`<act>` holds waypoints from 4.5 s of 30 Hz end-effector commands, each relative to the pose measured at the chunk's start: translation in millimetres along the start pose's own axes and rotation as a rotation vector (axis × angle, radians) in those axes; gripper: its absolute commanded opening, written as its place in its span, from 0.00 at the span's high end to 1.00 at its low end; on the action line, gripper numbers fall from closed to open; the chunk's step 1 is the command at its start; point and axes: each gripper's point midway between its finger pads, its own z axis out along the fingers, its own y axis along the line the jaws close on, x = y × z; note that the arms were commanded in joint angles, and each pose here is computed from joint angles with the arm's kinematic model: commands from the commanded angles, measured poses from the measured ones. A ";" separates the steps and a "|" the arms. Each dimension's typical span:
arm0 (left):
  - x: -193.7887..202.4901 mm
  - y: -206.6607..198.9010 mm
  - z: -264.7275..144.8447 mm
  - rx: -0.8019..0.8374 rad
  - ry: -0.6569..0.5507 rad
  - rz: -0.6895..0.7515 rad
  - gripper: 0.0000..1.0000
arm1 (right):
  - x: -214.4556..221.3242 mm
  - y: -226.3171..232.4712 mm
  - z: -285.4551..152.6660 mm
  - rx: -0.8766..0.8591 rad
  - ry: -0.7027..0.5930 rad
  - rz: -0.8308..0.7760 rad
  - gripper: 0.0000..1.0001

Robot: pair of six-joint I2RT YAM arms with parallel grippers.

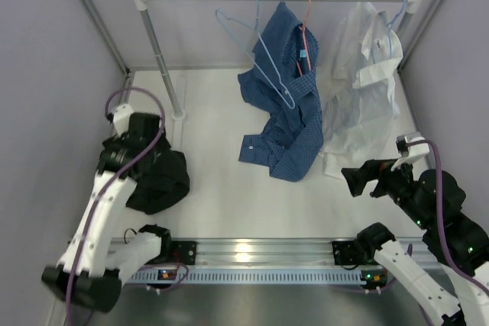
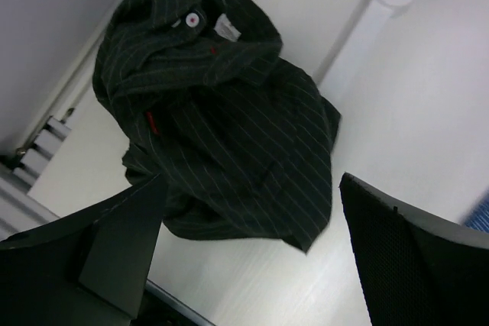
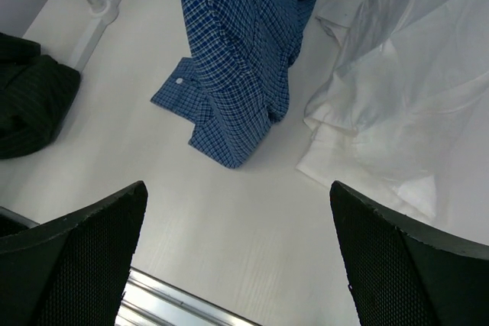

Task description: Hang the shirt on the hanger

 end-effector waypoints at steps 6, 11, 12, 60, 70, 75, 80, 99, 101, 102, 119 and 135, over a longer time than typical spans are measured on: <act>-29.3 -7.7 119.8 -0.394 0.101 0.080 0.03 | 6.9 26.5 18.0 -0.142 -0.001 0.053 0.00; -10.5 -1.5 133.1 -0.419 0.179 0.197 0.04 | 13.4 28.8 16.7 -0.168 -0.020 0.063 0.00; -6.6 1.4 133.5 -0.427 0.190 0.208 0.05 | 12.9 29.1 17.2 -0.171 -0.027 0.066 0.01; 255.6 -296.7 -248.1 1.414 0.378 -0.067 1.00 | 22.5 46.3 -4.4 -0.255 0.054 0.140 0.00; 247.3 -246.6 -244.0 1.270 0.126 0.248 0.02 | 100.6 48.7 38.5 -0.264 0.246 0.294 0.03; 210.6 -209.2 -202.1 1.100 0.025 0.237 0.02 | 133.6 44.0 67.9 -0.227 0.290 0.389 0.11; 186.0 -190.0 -170.6 0.926 -0.044 0.244 0.02 | 172.5 21.1 94.4 -0.072 0.349 0.462 0.19; 178.9 -200.1 -146.2 0.851 0.013 0.298 0.02 | 257.6 31.8 115.1 0.003 0.557 0.462 0.79; 169.1 -199.5 -150.6 0.868 0.004 0.281 0.02 | 241.0 34.6 119.5 0.002 0.507 0.432 1.00; 167.1 -200.3 -151.3 0.871 0.002 0.285 0.02 | 237.9 33.3 119.9 0.016 0.498 0.420 1.00; 112.9 -330.5 -202.9 1.067 -0.022 0.353 0.02 | 40.1 65.4 45.0 -0.332 -0.020 0.047 1.00; 161.5 -347.3 -202.8 1.229 0.242 0.346 0.17 | 34.5 88.2 26.8 -0.498 -0.060 0.020 1.00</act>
